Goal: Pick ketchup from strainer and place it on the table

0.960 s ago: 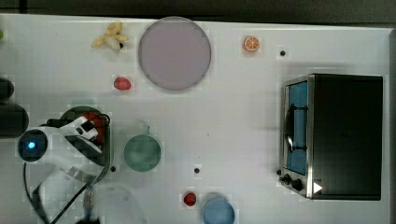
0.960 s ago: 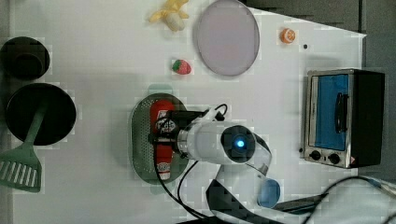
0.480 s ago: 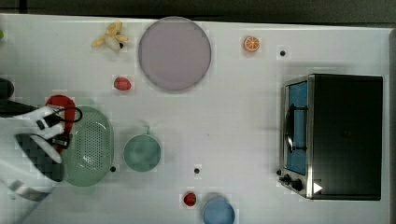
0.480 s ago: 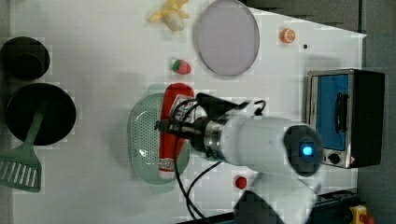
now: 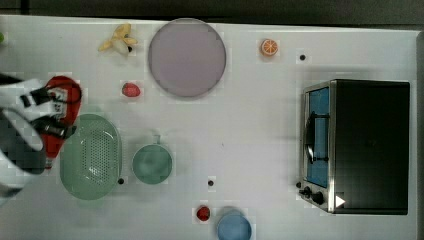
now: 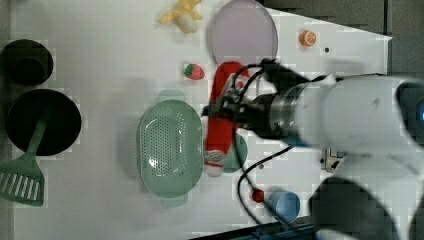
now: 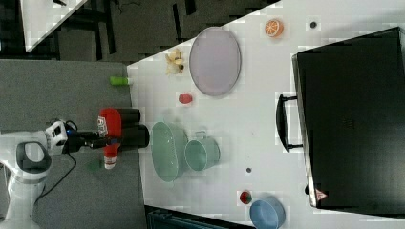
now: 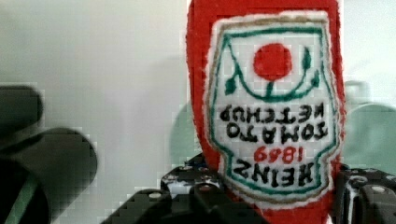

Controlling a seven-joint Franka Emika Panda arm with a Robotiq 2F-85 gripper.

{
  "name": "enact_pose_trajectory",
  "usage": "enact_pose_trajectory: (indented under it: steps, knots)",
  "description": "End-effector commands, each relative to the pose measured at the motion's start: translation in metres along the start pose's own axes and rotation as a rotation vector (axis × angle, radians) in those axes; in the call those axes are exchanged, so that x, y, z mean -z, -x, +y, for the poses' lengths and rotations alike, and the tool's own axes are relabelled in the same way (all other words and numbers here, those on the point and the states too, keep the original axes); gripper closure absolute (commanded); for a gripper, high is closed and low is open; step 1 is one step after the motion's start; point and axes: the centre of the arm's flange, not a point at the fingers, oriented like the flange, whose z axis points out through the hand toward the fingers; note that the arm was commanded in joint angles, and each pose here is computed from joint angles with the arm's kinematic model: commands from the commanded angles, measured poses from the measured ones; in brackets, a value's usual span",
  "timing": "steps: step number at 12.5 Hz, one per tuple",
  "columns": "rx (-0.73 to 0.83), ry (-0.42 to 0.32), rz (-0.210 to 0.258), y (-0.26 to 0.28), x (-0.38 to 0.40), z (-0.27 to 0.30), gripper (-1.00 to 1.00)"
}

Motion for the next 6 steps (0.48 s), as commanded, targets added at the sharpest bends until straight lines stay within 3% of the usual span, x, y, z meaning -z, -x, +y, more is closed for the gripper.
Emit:
enact_pose_trajectory:
  steps: [1,6]
  knots:
    - [-0.077,0.038,-0.028,-0.102,-0.007,0.079,-0.21]
    - [-0.112,0.119,0.022,-0.191,-0.017,0.194,-0.21]
